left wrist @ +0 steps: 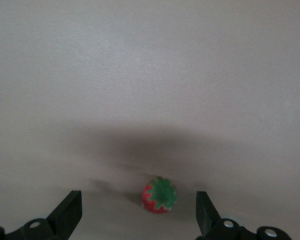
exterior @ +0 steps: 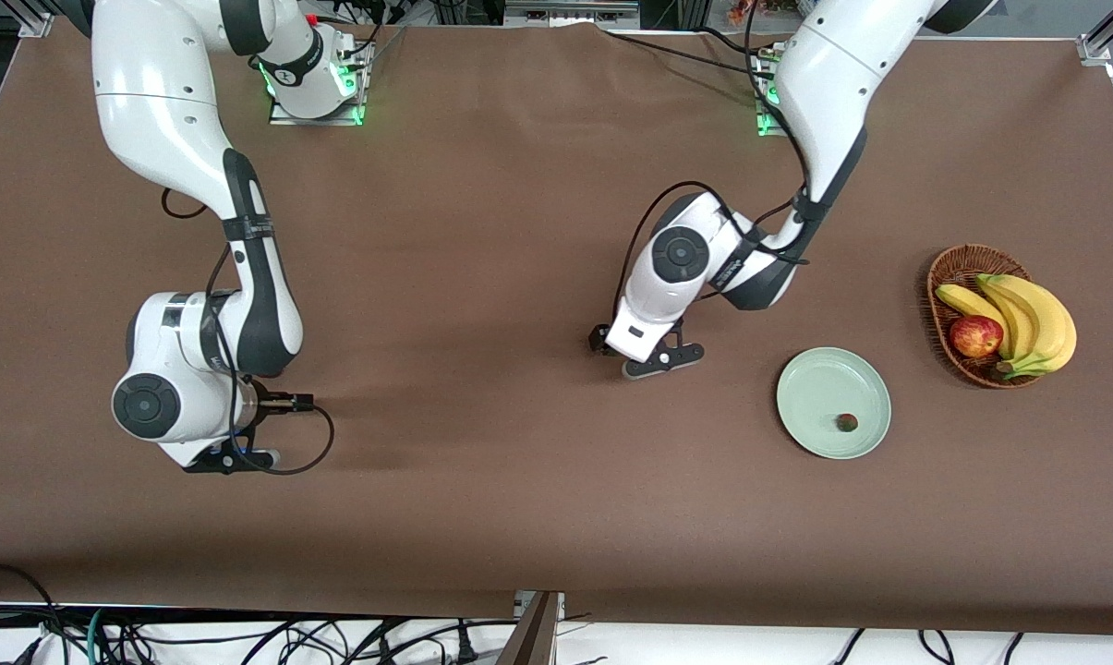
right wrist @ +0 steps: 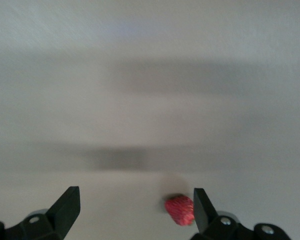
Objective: Collect all strawberries into plate
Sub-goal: 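Grasp the strawberry with the left gripper while the right gripper withdraws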
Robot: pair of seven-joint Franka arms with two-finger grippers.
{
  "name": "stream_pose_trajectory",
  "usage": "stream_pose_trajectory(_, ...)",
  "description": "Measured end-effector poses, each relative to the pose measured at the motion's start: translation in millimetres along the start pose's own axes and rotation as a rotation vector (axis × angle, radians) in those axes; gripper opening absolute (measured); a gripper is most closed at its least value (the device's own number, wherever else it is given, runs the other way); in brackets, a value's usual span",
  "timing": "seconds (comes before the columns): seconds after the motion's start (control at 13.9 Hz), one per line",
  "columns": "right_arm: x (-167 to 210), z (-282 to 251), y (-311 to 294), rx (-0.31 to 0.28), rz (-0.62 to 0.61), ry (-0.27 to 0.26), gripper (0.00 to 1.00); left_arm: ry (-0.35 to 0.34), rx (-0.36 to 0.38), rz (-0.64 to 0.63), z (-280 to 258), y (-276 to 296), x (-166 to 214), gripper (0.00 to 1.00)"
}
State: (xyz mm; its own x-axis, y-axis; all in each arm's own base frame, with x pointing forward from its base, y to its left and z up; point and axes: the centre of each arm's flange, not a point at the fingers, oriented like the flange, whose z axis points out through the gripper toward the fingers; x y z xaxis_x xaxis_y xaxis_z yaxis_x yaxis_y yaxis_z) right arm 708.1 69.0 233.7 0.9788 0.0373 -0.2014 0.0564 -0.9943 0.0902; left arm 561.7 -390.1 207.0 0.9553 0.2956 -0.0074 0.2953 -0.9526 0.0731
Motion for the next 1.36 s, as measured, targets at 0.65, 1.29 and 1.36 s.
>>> stream_pose_trajectory(0.65,-61,72,34,0.004,-0.04,0.089,1.0,-0.014,0.032,0.02,29,8,-14,0.9)
stream_pose_trajectory(1.29,-66,72,35,0.004,-0.061,0.104,0.42,0.022,0.061,-0.023,4,-8,23,0.31)
stream_pose_trajectory(1.36,-66,72,35,0.004,-0.061,0.105,0.4,0.024,0.078,-0.021,-10,-17,35,0.31)
